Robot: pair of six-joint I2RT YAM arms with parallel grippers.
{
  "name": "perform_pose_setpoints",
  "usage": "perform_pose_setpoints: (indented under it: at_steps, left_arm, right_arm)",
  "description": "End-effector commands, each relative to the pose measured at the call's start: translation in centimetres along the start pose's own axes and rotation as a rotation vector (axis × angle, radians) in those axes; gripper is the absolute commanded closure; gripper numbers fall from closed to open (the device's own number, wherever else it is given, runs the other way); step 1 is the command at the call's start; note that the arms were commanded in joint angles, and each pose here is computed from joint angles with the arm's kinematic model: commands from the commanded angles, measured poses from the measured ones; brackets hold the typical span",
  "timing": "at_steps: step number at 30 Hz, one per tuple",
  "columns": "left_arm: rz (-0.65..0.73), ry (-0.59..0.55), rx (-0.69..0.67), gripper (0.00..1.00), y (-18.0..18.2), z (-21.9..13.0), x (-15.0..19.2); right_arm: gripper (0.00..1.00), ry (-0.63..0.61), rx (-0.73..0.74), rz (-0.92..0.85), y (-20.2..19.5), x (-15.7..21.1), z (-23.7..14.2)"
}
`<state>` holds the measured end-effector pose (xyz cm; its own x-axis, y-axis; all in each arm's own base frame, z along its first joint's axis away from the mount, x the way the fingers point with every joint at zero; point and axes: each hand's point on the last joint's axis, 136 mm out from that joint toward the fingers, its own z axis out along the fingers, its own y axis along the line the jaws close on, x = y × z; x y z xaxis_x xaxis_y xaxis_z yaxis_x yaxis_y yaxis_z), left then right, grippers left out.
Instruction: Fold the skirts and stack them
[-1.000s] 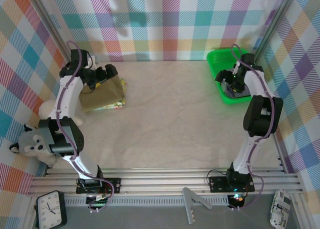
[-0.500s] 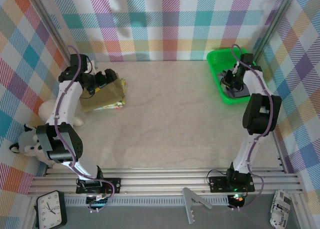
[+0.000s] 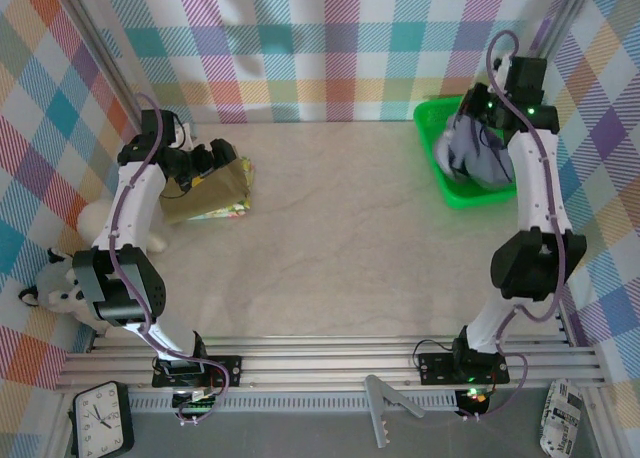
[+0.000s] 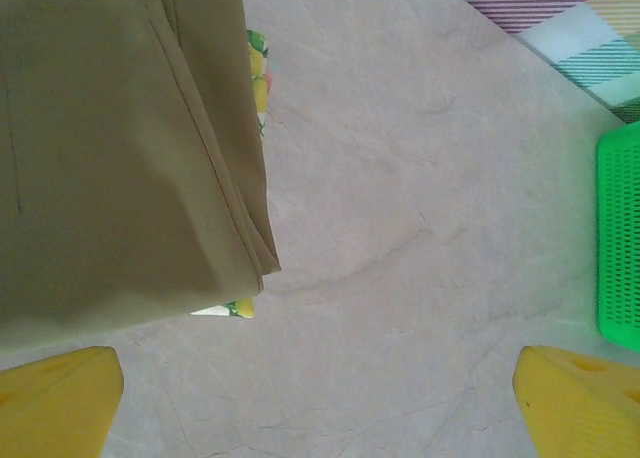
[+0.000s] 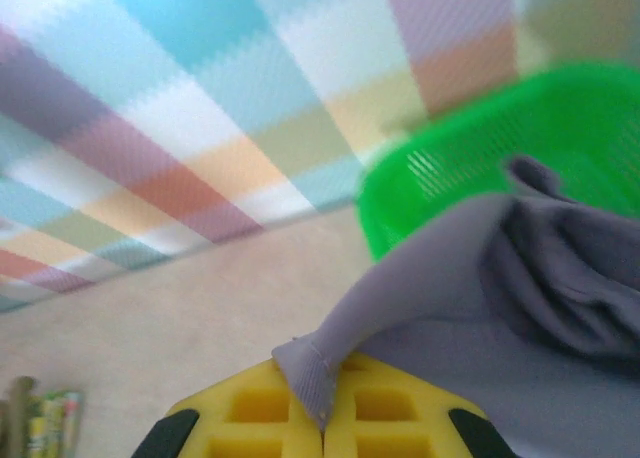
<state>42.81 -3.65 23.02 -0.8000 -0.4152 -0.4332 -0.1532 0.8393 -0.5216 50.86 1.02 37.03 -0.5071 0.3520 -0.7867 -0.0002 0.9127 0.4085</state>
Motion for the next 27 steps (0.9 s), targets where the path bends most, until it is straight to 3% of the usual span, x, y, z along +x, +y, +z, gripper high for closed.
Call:
perform_pose_setpoints:
  at_steps: [1, 3, 7, 12, 14, 17, 18, 19, 24, 27]
  left_arm:
    - [0.011, -0.019, 0.055, 0.00, -1.6, -0.9, -0.2]
    - [0.011, -0.016, 0.062, 0.00, -1.7, -0.8, -0.2]
    - [0.003, -0.012, 0.081, 0.00, -2.0, -0.7, -0.2]
    - [-0.005, 0.001, 0.085, 0.00, -2.0, -0.5, 0.0]
    - [-0.011, 0.005, 0.081, 0.00, -1.8, -0.3, 0.1]
    - [-0.018, 0.023, 0.088, 0.00, -2.0, 0.2, 0.4]
    - [-0.016, 0.030, 0.090, 0.00, -2.1, 0.4, 0.5]
    - [-0.009, 0.037, 0.092, 0.00, -2.4, 0.6, 0.7]
    - [0.053, 0.084, 0.100, 0.00, -4.5, 2.2, 2.4]
    - [0.086, 0.122, 0.103, 0.00, -5.8, 3.4, 3.5]
  right_arm:
    - [1.00, -0.181, -0.266, -0.139, 10.6, -4.9, -6.2]
    - [1.00, -0.189, -0.375, -0.220, 15.2, -4.4, -7.8]
    - [1.00, -0.104, -0.533, -0.408, 22.5, 0.8, -7.8]
    - [0.95, 0.198, -0.630, -0.551, 25.4, 12.4, -3.3]
    - [0.82, 0.353, -0.671, -0.594, 25.8, 17.8, -2.1]
    - [0.50, 0.545, -0.726, -0.649, 26.3, 24.1, -1.9]
    - [0.34, 0.567, -0.726, -0.646, 26.4, 24.9, -2.0]
    - [0.01, 0.558, -0.718, -0.628, 26.3, 25.0, -1.9]
    - [0.01, 0.242, -0.511, -0.529, 22.3, 21.1, 0.3]
    - [0.01, 0.147, -0.380, -0.410, 18.6, 19.2, 0.8]
